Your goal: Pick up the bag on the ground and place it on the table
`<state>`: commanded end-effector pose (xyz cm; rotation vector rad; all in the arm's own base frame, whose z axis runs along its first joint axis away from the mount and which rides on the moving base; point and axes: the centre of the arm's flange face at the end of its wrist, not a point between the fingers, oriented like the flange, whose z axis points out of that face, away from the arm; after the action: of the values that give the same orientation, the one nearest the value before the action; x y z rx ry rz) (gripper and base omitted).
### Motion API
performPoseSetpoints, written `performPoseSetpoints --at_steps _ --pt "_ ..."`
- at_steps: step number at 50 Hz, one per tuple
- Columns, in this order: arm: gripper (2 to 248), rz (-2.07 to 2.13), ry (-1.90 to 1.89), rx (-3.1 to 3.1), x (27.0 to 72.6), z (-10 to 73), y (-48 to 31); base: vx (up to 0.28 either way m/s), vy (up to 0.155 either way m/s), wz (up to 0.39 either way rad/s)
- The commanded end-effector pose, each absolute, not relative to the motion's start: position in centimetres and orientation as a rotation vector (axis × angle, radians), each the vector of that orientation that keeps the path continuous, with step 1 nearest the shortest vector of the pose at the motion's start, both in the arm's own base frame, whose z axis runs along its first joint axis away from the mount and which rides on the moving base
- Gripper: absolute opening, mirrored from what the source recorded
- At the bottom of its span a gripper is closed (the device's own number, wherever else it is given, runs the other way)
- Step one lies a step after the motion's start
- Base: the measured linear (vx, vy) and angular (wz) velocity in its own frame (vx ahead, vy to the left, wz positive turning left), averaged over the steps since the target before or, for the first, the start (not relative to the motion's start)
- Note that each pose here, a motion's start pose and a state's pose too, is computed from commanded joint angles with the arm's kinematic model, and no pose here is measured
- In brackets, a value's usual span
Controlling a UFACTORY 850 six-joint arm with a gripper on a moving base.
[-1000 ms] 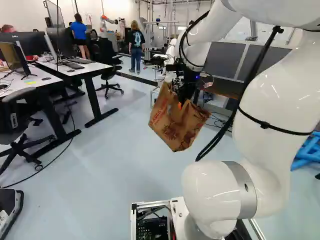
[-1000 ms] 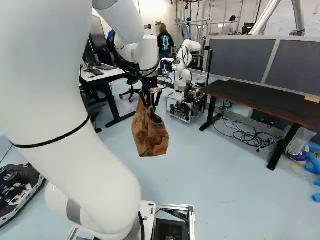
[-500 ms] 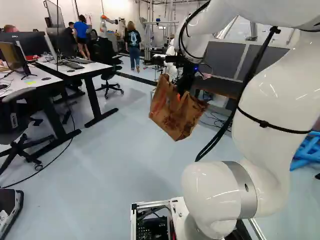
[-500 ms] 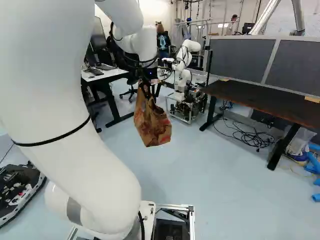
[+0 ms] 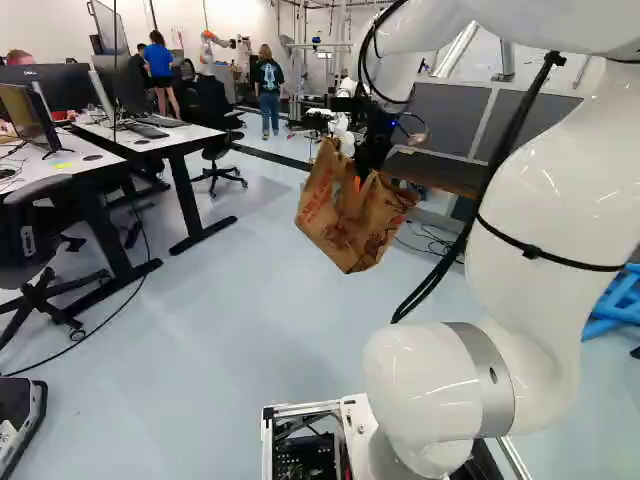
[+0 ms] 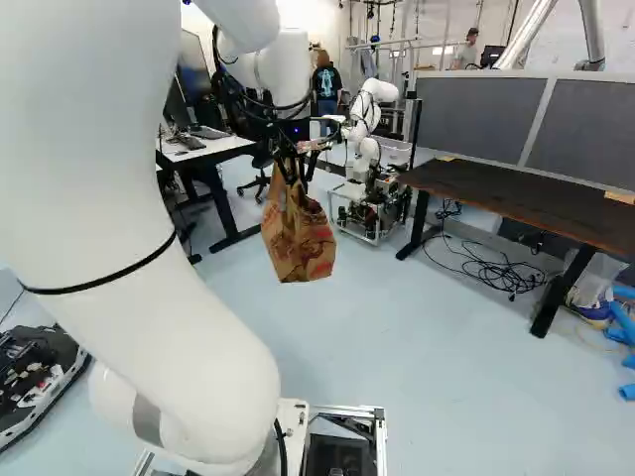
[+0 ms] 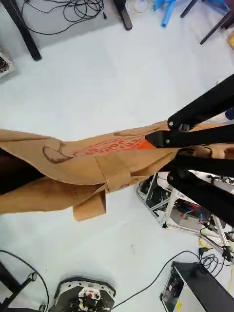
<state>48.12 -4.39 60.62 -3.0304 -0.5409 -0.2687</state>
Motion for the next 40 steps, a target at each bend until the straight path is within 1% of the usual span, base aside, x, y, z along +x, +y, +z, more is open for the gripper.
performPoseSetpoints --at_steps 20,40 --pt "27 -0.266 -0.555 -3.023 47.5 63.4 -4.1 0.000 0.000 0.000" --pt "27 -0.272 -0.556 -3.024 47.4 63.7 -4.1 0.000 0.000 0.000"
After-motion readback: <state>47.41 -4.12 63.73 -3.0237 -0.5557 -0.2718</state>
